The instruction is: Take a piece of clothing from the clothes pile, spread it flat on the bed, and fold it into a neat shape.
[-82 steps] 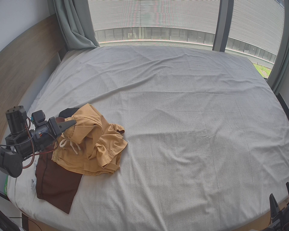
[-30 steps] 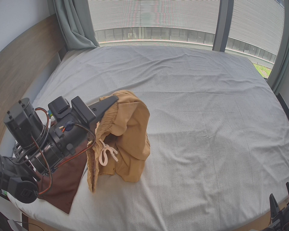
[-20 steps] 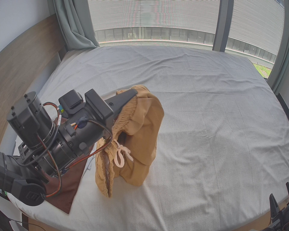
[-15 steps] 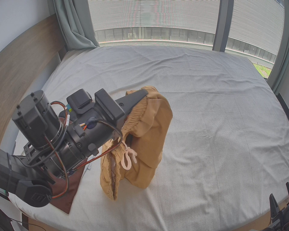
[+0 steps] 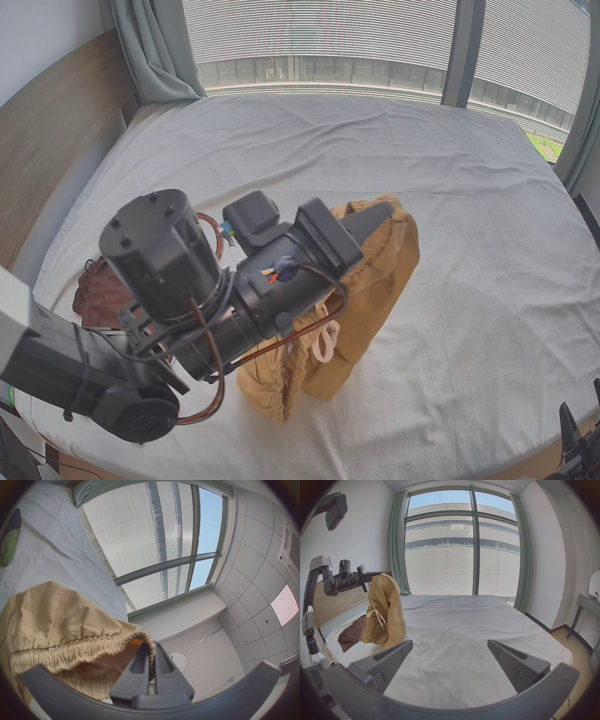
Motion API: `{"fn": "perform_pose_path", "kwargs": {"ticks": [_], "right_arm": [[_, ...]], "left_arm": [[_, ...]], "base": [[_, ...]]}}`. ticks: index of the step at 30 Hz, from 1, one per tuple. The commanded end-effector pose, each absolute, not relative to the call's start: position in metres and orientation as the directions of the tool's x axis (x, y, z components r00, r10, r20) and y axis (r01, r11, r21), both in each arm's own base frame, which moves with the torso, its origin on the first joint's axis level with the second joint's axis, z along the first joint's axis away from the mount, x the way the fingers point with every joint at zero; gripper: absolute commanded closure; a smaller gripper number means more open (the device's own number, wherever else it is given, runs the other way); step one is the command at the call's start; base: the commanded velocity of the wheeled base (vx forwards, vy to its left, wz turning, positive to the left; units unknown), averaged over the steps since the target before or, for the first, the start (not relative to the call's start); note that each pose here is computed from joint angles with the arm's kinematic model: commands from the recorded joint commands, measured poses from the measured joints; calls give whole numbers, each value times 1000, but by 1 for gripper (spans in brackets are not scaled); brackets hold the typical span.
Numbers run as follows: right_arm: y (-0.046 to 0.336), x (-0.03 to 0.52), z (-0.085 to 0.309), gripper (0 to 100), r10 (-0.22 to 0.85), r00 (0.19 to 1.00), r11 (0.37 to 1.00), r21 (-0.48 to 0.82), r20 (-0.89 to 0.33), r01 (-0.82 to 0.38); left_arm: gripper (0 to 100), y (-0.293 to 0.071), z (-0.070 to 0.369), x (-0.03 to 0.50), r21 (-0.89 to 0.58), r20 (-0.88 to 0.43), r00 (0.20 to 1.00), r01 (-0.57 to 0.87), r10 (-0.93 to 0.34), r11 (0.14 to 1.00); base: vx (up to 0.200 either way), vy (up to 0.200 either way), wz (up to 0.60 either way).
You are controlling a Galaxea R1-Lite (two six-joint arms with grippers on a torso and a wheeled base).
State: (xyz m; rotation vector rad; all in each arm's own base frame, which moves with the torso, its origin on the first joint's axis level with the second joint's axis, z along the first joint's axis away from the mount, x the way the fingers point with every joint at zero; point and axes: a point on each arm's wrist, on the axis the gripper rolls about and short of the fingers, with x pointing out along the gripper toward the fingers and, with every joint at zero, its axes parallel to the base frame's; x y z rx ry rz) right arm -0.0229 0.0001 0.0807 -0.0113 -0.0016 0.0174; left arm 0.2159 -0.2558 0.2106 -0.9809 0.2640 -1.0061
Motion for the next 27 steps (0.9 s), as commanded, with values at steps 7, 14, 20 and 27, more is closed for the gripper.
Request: {"fn": "perform_pose_path", "kwargs": {"ticks": [7, 14, 20, 27], "right_arm": [[0, -23, 76, 0, 18, 1000, 1000, -11, 0, -18], [0, -23, 76, 0, 20, 1000, 1000, -11, -2, -20], [0, -23, 76, 0, 20, 1000, 1000, -11, -3, -20], [0, -23, 76, 0, 18, 1000, 1000, -11, -2, -18]], "left_arm": [[100, -307, 187, 218, -802, 195, 480, 580, -855, 142], [100, -329, 214, 205, -808, 294, 415, 589, -861, 8], [100, -325, 253, 187, -789, 404, 361, 603, -841, -120], [100, -298, 291, 176, -784, 482, 354, 583, -802, -214]], "base": [[0, 0, 0], [0, 0, 0], [0, 0, 0], [0, 0, 0]]}}
